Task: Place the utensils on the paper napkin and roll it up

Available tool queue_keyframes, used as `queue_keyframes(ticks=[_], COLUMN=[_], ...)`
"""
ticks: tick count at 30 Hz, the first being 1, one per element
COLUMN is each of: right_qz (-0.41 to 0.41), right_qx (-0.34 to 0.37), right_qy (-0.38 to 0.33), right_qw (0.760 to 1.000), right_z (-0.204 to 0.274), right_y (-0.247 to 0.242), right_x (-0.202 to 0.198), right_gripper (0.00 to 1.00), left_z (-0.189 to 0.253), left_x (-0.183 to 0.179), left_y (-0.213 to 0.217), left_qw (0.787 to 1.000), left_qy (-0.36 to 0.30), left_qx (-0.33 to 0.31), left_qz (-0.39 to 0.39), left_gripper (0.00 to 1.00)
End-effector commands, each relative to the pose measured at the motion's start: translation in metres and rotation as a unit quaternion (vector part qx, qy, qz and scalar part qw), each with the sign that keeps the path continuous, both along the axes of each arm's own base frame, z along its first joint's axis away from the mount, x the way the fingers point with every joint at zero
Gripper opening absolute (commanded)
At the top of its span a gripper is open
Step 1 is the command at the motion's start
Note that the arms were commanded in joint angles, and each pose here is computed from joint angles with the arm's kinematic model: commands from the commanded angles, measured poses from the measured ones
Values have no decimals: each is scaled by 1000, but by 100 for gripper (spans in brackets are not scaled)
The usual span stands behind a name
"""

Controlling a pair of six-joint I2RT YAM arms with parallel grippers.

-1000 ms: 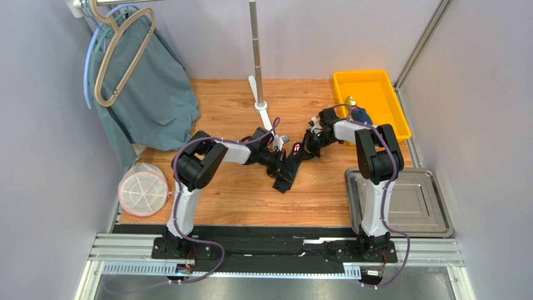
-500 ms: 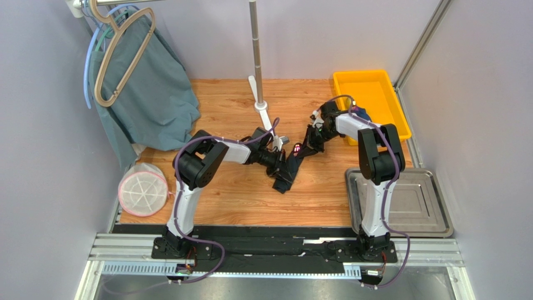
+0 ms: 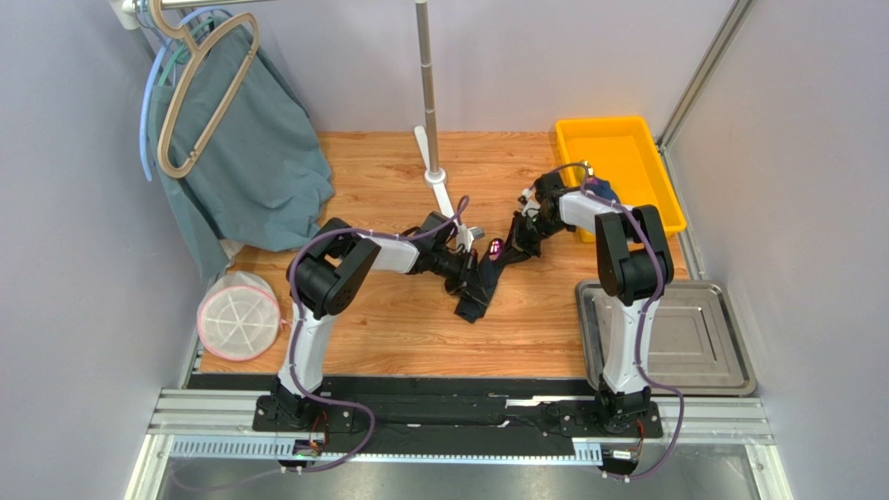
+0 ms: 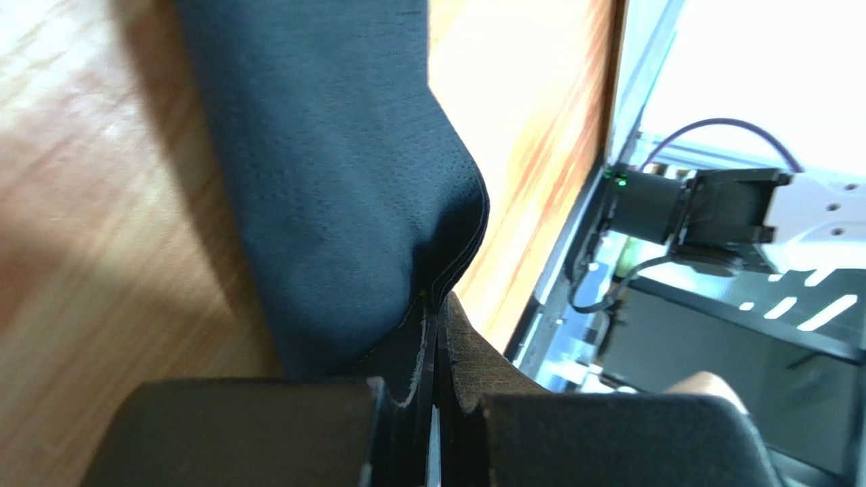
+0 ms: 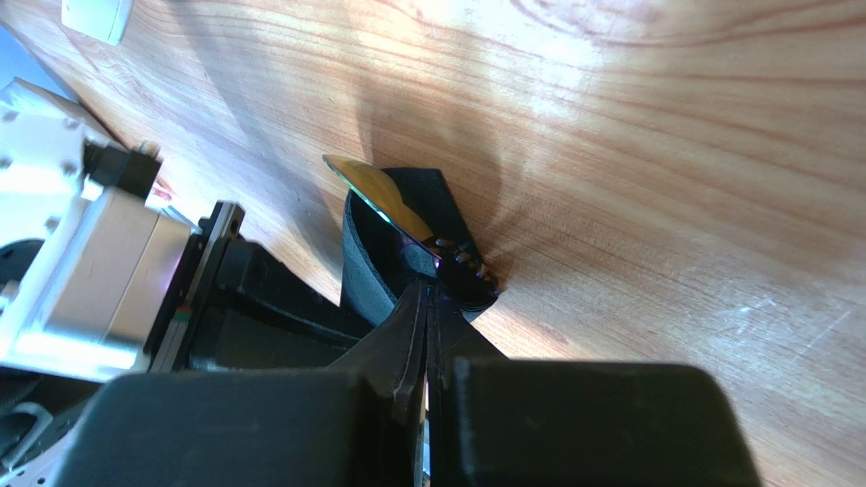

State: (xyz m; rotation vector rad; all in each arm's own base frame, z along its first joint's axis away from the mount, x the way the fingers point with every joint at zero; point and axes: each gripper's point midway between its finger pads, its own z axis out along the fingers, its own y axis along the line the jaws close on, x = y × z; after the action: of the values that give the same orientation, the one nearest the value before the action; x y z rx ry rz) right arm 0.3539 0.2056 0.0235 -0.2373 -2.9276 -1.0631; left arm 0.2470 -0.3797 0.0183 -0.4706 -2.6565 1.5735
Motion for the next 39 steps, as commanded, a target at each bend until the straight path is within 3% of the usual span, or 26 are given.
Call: queue_keyframes(ticks=[1, 18, 26, 33, 39], right_qz=[-4, -12, -9, 6, 23], right_qx=[-50, -76, -73, -56, -8], right_qy=[2, 2, -3, -14, -50], right_qw=[999, 997, 997, 998, 998], right_z=[-30, -36, -32, -20, 27], right_y=[-12, -18, -17, -13, 2], right_x=[1, 1, 1, 1, 12], right_gripper=[0, 0, 0, 0, 2], left_z=[11, 43, 2, -11, -20], left_x=[3, -20, -21, -19, -19], left_y=[-6, -23, -15, -4, -1], left_qw=[997, 990, 997, 999, 999], left_qy=[-70, -93, -41, -12, 7], left_qx=[-2, -75, -23, -16, -5], left_qz=[-17, -75, -55, -41, -38], left_gripper=[0, 0, 0, 0, 7])
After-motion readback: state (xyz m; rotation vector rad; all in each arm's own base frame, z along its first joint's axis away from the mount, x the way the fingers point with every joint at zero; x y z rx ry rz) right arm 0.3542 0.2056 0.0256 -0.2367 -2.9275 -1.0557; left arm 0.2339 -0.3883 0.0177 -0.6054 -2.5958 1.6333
